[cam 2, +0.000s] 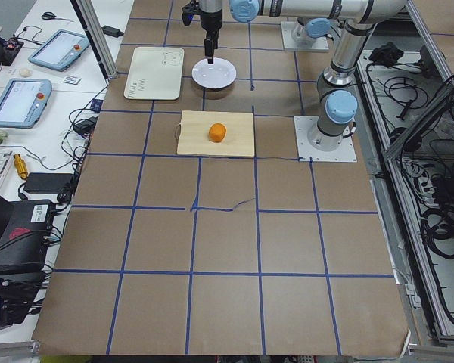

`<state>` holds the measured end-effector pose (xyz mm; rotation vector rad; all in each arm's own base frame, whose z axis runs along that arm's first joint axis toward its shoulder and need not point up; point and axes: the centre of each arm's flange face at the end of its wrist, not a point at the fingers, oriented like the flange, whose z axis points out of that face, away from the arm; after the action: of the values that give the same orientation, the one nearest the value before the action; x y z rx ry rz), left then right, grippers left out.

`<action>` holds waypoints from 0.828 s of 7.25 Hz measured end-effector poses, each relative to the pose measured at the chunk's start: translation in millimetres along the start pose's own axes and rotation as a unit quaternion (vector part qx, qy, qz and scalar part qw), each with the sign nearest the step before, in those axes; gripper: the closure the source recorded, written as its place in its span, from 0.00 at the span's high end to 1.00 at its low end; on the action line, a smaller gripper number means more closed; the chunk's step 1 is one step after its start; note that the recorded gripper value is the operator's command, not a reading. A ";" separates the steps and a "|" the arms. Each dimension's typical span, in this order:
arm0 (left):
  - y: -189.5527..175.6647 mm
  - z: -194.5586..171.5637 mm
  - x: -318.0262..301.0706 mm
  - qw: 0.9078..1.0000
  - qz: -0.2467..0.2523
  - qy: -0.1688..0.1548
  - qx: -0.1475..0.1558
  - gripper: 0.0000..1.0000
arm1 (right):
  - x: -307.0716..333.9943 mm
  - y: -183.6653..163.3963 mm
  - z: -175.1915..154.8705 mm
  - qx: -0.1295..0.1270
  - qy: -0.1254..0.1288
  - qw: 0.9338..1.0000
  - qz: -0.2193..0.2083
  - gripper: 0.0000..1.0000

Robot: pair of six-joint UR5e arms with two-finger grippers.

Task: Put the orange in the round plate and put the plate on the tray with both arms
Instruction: 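Lower the left gripper onto the orange on the bamboo board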

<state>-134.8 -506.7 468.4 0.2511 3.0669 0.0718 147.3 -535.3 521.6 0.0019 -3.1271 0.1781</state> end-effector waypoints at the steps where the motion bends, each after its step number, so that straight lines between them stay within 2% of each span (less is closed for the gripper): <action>1: -8.4 21.1 -11.0 1.000 0.011 0.003 -0.015 1.00 | -0.4 0.2 0.2 0.000 0.000 1.000 0.000 1.00; 3: -18.1 80.5 -37.2 0.999 0.028 0.009 -0.038 1.00 | -0.3 0.3 0.3 -0.001 0.000 1.000 0.000 1.00; 6: -7.3 174.8 -87.8 0.995 0.054 0.025 -0.080 1.00 | -0.6 0.4 0.4 -0.001 0.000 1.000 -0.001 1.00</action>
<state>-37.7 -521.1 299.0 0.4106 3.0725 0.3326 147.9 -534.9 521.2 0.0036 -3.1276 0.1738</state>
